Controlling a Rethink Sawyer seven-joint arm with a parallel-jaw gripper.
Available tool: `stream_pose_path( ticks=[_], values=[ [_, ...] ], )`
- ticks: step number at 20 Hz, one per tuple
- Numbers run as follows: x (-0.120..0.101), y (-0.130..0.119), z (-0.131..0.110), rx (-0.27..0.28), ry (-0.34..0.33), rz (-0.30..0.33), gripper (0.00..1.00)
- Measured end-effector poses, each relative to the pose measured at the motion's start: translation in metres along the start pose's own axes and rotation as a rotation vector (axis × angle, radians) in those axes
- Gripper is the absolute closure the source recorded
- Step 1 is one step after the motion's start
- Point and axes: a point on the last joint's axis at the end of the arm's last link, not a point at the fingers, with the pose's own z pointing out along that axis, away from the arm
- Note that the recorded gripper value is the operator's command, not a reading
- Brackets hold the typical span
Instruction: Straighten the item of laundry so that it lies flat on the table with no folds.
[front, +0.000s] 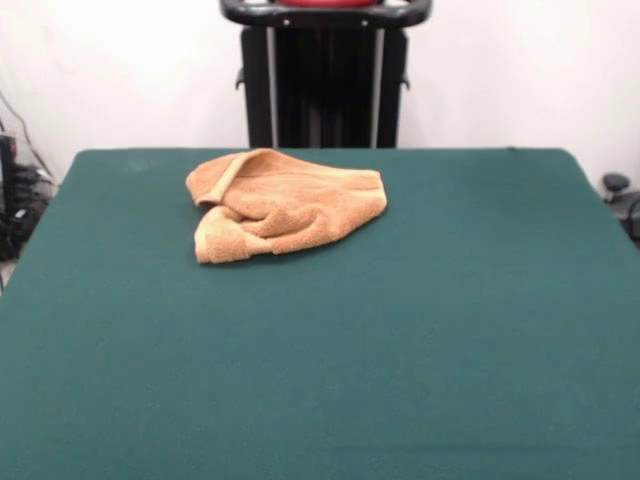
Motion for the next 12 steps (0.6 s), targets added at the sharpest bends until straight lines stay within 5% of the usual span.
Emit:
stream_pose_path(
  ticks=[4,12],
  values=[
    [-0.006,-0.010,0.005,0.011,-0.035,0.023,0.00],
    [-0.006,-0.016,0.021,0.014,0.013,0.029,0.00]
  ],
)
